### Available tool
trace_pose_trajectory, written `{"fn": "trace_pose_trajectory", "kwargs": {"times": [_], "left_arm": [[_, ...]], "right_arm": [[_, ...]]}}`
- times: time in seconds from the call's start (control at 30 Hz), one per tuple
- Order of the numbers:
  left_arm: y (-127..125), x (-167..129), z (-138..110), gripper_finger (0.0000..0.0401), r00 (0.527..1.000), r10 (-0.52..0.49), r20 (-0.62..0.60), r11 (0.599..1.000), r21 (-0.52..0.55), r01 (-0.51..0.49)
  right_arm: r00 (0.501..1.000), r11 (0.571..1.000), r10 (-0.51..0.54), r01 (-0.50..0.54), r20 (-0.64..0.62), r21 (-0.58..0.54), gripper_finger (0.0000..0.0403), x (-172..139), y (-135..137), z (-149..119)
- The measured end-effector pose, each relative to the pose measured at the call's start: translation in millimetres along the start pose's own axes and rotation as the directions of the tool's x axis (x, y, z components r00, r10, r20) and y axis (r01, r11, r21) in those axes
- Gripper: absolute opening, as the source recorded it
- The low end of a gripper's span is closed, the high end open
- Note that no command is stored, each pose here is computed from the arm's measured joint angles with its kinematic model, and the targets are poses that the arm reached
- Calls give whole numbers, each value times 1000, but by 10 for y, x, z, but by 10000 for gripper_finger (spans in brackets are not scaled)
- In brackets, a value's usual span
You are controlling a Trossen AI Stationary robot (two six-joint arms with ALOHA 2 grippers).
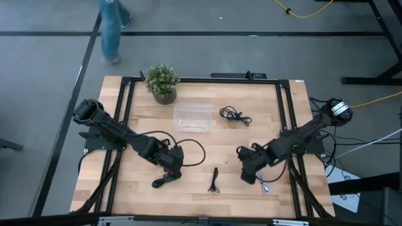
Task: Pick and place USB-C Cables
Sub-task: Put the left black charger cable into the transparent bin
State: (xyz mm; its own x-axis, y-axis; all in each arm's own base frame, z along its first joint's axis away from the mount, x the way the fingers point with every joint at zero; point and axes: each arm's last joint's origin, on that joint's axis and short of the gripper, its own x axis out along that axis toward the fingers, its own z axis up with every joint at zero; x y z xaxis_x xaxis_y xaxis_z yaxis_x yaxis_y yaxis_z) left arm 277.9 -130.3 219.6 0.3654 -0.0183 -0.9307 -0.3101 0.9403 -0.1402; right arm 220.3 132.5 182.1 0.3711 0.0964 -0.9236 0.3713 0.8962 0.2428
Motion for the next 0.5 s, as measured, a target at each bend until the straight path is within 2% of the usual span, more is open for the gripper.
{"fn": "trace_pose_trajectory", "kwargs": {"times": [0.07, 0.13, 0.37, 0.5], "left_arm": [[-48, 65, -10, 93, 1000, 0, 0, 1000, -4, 0], [-66, 125, -67, 93, 999, 26, -33, 999, 20, -26], [-120, 336, -74, 93, 997, 19, -80, 994, 112, -10], [-156, 383, -106, 93, 995, 8, -104, 996, 88, 1]], "right_arm": [[1000, 1000, 15, -15, 0, -19, 174, -7, 41, -42], [1000, 999, 20, -20, -4, -35, 174, -12, 65, -78], [998, 994, 54, -55, -14, -91, 174, -36, 166, -210], [997, 991, 70, -71, -16, -111, 174, -47, 207, -263]]}}
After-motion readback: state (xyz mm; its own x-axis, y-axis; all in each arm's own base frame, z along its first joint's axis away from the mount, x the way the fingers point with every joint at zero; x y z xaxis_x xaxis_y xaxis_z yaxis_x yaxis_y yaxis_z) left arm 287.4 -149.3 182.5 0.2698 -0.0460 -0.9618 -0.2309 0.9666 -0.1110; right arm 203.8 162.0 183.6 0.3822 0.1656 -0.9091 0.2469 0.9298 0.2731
